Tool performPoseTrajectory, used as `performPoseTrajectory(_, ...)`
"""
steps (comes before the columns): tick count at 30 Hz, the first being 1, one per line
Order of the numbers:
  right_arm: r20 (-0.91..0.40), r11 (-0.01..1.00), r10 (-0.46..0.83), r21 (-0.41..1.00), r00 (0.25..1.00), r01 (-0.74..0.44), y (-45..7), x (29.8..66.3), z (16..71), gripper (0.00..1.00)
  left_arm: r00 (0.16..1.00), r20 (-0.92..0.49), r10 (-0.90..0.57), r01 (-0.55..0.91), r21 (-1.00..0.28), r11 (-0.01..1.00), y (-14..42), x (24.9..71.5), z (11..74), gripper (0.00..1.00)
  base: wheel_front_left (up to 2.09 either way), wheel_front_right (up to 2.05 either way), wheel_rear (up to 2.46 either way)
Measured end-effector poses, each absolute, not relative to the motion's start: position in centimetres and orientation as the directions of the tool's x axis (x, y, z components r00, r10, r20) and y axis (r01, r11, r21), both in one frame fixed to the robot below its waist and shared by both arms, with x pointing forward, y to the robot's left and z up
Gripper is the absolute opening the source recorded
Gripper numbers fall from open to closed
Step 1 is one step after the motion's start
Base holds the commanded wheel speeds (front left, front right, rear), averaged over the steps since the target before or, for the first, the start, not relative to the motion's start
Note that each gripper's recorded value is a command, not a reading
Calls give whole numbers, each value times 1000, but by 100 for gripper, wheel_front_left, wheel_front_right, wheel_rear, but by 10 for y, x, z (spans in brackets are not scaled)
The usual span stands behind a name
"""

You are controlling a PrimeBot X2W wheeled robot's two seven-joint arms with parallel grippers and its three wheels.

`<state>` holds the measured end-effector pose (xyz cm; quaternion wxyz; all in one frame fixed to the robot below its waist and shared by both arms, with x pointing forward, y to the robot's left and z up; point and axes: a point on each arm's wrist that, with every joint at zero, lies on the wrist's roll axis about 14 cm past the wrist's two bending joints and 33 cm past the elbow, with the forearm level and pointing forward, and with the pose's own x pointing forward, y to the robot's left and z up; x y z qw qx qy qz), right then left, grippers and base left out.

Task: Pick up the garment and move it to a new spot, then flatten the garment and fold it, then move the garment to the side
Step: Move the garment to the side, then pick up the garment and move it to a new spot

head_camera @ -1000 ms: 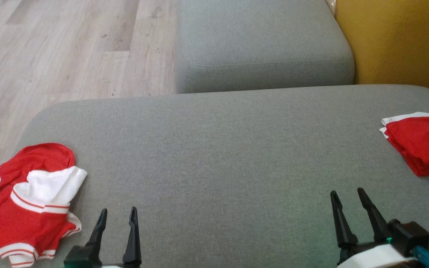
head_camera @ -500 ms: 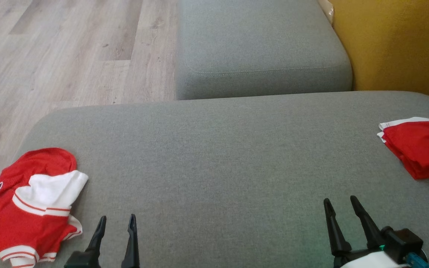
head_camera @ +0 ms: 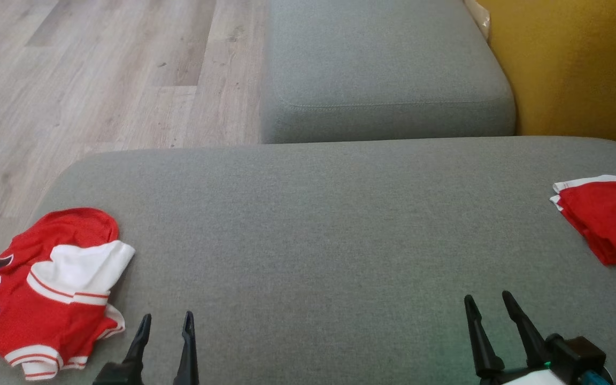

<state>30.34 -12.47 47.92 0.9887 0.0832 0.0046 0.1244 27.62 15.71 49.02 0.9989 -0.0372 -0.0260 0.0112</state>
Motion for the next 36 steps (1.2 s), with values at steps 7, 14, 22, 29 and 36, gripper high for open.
performPoseTrajectory(7, 8, 951, 265, 164, 964, -262, -120, 306, 479, 100, 998, 47, 41, -38, -69, 997, 162, 274, 488, 100, 0, 0, 0)
performPoseTrajectory(14, -10, 941, 301, 162, 953, -296, -109, 307, 474, 100, 996, 45, 76, -73, -60, 996, 172, 267, 487, 100, 0, 0, 0)
performPoseTrajectory(22, -19, 907, 394, 173, 919, -385, -75, 315, 474, 100, 980, 50, 192, -190, -47, 981, 203, 249, 486, 100, 0, 0, 0)
performPoseTrajectory(29, -38, 853, 505, 173, 862, -492, -34, 326, 472, 100, 941, 43, 337, -335, -46, 941, 240, 219, 483, 100, 0, 0, 0)
performPoseTrajectory(36, -72, 811, 574, 188, 816, -554, -8, 335, 462, 100, 886, 30, 463, -462, -32, 886, 270, 197, 483, 100, 0, 0, 0)
